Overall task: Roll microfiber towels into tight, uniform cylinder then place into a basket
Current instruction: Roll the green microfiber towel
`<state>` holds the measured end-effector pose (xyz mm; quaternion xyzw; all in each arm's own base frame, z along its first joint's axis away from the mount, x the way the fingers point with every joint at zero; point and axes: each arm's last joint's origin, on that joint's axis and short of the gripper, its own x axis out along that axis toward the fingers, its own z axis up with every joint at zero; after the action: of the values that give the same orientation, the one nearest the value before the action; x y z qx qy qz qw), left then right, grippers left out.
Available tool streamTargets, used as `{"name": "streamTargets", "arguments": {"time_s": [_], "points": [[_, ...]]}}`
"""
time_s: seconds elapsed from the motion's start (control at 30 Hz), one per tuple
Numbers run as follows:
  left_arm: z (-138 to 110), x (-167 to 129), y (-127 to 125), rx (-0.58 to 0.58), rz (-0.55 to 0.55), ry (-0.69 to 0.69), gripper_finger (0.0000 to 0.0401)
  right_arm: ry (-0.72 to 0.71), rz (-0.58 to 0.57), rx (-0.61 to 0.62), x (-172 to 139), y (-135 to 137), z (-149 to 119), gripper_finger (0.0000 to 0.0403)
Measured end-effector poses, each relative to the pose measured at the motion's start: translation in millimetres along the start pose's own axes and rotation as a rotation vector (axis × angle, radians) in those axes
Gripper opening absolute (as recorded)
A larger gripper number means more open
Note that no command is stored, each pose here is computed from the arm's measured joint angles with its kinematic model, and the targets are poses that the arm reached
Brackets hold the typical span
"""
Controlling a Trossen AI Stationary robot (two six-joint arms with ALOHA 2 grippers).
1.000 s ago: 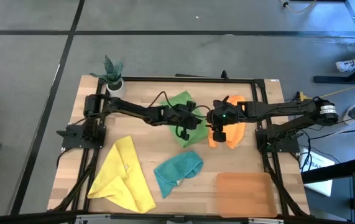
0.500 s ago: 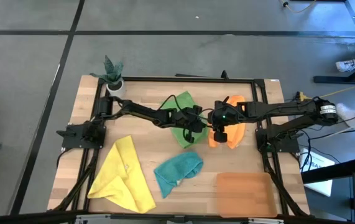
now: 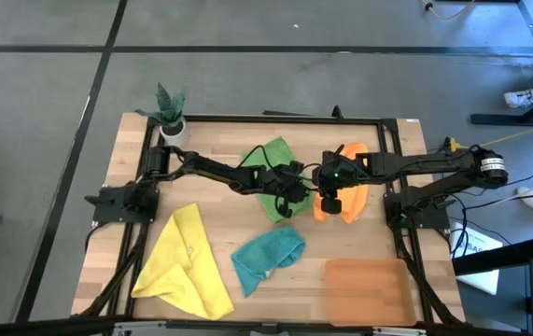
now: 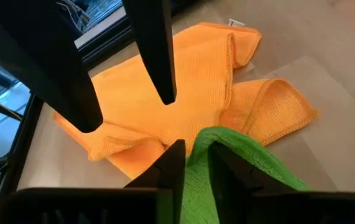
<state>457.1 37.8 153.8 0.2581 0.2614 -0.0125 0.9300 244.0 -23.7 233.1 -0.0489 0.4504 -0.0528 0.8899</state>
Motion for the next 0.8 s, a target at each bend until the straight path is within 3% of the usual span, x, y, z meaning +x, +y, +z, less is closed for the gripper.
{"name": "streamTargets", "arguments": {"time_s": [0.43, 0.53, 0.7, 0.8], "points": [[2, -1, -2, -0.068, 0.171, 0.091, 0.0078, 0.001, -0.001, 0.000, 0, 0, 0, 0.0145], [4, -2, -6, -0.066, 0.143, 0.077, 0.0078, 0.001, -0.001, 0.000, 0, 0, 0, 0.0145], [0, -2, -12, -0.064, -0.015, 0.075, 0.0078, 0.003, -0.001, 0.000, 0, 0, 0, 0.0145], [-3, -2, -12, -0.084, -0.008, 0.111, 0.0078, 0.003, 0.000, 0.000, 0, 0, 0, 0.0145]]}}
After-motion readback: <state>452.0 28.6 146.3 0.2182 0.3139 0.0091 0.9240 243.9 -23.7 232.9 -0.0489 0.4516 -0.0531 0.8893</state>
